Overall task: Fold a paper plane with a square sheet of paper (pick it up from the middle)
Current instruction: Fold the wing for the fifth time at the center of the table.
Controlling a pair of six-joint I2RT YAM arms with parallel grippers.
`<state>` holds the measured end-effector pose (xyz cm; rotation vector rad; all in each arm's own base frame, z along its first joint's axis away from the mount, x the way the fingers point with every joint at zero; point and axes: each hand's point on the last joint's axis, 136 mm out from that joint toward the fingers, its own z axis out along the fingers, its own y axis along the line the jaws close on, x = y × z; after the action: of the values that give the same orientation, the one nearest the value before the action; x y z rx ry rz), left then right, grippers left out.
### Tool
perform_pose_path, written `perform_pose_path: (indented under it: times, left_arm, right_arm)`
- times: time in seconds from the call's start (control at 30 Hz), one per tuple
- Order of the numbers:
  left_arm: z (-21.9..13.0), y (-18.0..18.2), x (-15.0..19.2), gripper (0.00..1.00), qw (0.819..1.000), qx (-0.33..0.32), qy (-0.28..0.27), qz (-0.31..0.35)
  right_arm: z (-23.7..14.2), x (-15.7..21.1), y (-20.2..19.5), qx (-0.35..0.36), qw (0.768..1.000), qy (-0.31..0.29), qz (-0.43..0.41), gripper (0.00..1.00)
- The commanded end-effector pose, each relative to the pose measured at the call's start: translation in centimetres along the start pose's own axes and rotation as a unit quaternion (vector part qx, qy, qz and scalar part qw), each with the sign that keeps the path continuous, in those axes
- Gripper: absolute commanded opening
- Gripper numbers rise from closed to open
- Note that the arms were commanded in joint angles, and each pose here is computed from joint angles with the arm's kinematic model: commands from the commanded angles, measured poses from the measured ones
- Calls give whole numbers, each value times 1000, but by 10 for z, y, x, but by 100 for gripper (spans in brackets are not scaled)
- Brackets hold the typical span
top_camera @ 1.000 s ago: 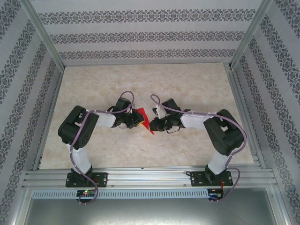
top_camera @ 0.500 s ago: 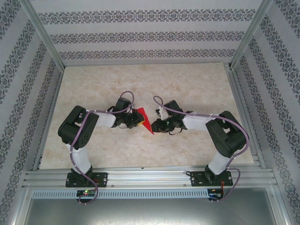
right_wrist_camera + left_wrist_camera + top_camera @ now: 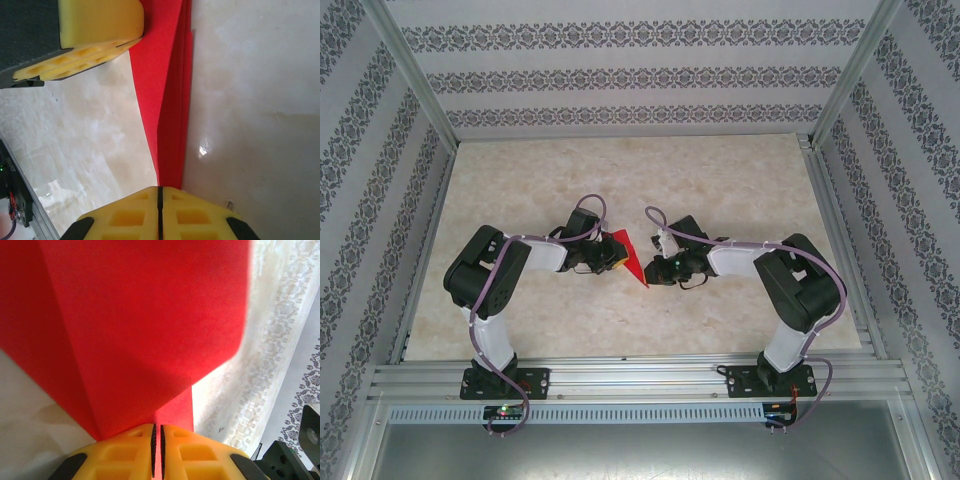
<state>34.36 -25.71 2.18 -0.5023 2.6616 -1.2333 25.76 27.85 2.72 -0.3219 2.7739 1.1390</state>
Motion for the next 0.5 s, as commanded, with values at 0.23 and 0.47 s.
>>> perform_pose_path:
  times: [0.23,0.47]
  left_arm:
    - [7,24,13,15,999,-35,18,-10]
    - [6,25,13,15,999,-36,18,-10]
  right_arm:
    - [14,8,-9,5,1000,27,-7,7]
    - [6,2,-2,5,1000,15,-10,13]
